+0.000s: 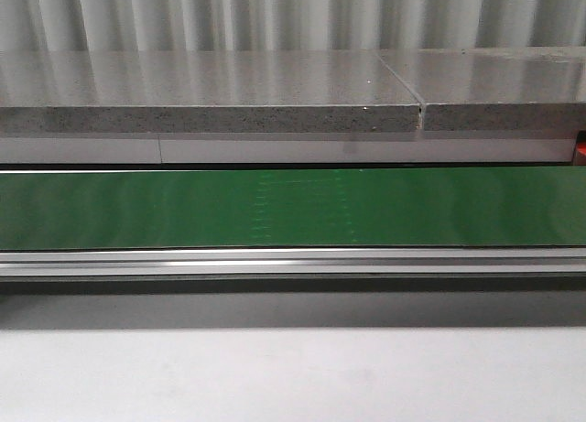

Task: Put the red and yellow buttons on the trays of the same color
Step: 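Move the left gripper down over a red button in the cluster, then grasp the red button with the left gripper and lift it, then lower the red button onto the belt's near end and open the left gripper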

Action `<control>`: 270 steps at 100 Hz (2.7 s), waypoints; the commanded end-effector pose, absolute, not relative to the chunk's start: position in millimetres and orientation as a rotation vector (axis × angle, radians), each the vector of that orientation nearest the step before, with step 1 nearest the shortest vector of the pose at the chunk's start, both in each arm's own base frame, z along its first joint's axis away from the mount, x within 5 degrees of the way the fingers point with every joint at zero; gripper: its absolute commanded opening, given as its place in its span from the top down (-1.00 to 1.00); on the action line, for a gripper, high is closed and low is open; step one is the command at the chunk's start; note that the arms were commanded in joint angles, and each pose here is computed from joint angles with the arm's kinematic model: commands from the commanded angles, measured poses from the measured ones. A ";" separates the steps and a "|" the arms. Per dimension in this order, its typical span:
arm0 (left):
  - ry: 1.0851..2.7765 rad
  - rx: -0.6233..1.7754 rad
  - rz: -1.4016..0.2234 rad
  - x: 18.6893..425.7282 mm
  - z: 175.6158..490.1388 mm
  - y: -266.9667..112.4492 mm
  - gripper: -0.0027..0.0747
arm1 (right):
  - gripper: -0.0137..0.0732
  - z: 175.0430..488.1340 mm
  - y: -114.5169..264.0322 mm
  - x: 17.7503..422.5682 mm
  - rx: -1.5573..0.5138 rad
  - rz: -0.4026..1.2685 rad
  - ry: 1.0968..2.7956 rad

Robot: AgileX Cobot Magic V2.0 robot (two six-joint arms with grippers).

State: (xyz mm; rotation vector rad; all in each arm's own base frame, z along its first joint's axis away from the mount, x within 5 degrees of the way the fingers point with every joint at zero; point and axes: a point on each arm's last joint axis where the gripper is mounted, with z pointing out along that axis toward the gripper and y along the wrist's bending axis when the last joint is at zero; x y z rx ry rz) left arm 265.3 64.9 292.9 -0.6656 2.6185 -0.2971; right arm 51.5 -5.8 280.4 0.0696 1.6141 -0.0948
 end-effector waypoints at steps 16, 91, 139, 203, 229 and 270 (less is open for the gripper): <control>2.604 -0.591 -0.319 287.8 295.8 54.7 0.39 | 0.84 295.1 -6.0 50.9 0.051 -0.120 1.521; 2.509 -0.476 -0.170 300.2 348.1 65.4 -0.30 | 0.84 295.1 -6.0 50.9 0.051 -0.120 1.521; 2.629 -0.192 0.063 308.0 352.1 91.8 -0.29 | 0.84 295.1 -6.0 50.9 0.051 -0.120 1.521; 2.751 -0.115 0.129 347.3 294.8 126.1 -0.29 | 0.84 295.0 -6.0 50.9 0.051 -0.120 1.522; 2.748 -0.174 0.119 360.6 280.4 131.2 -0.29 | 0.84 295.0 -6.0 50.9 0.051 -0.120 1.522; 2.740 -0.221 0.158 359.5 274.5 148.6 -0.29 | 0.84 295.0 -6.0 50.9 0.051 -0.120 1.522</control>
